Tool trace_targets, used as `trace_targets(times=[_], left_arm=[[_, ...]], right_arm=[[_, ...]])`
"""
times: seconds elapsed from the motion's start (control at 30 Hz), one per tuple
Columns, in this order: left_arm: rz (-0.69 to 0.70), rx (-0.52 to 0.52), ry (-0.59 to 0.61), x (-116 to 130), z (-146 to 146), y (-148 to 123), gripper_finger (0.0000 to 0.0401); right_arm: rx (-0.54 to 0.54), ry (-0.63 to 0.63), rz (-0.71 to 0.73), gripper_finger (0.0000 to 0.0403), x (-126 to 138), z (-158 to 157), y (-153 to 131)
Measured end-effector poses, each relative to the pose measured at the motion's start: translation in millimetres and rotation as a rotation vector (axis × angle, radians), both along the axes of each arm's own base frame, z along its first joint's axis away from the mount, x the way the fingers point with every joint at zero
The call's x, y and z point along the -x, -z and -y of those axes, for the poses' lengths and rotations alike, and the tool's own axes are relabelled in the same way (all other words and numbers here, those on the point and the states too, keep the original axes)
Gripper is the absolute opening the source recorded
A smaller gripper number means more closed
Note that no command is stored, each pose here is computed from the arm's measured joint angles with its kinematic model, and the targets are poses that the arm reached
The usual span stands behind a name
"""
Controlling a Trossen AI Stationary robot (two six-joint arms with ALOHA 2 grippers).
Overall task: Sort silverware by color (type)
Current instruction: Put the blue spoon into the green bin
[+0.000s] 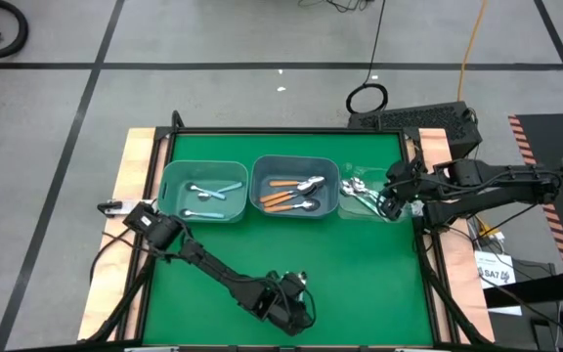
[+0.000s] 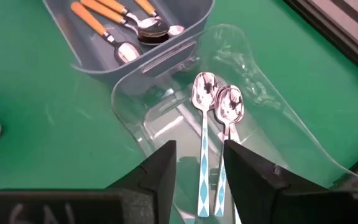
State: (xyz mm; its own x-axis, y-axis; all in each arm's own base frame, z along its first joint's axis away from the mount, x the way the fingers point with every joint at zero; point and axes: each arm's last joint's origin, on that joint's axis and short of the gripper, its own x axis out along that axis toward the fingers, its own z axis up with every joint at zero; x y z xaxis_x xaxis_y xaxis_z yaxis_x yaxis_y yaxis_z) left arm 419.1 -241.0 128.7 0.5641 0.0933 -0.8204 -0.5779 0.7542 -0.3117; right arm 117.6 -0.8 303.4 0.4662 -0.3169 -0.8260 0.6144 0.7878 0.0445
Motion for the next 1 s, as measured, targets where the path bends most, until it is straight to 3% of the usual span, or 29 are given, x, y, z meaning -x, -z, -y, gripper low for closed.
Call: trace_targets(times=[0.2,0.4,0.77,1.0], left_arm=[[-0.043,-0.177,0.24,-10.3,-18.8,1.7,0.0123],[-0.089,-0.188,0.432,-15.9,-31.0,-0.3,0.0042],[-0.166,-0.274,0.562,-27.1,-42.6,-42.1,0.0033],[-0.16,-0.229,0.557,-35.0,-51.4,-66.3,0.0033]], right_arm=[[-0.017,0.035,0.032,0.013,-1.6,0.0,-0.9],[-0.036,0.068,0.044,0.013,-1.6,0.0,-0.9],[-0.051,0.09,0.055,0.013,-1.7,-0.1,-0.9],[-0.08,0.072,0.098,0.013,-5.6,-1.2,-2.8]])
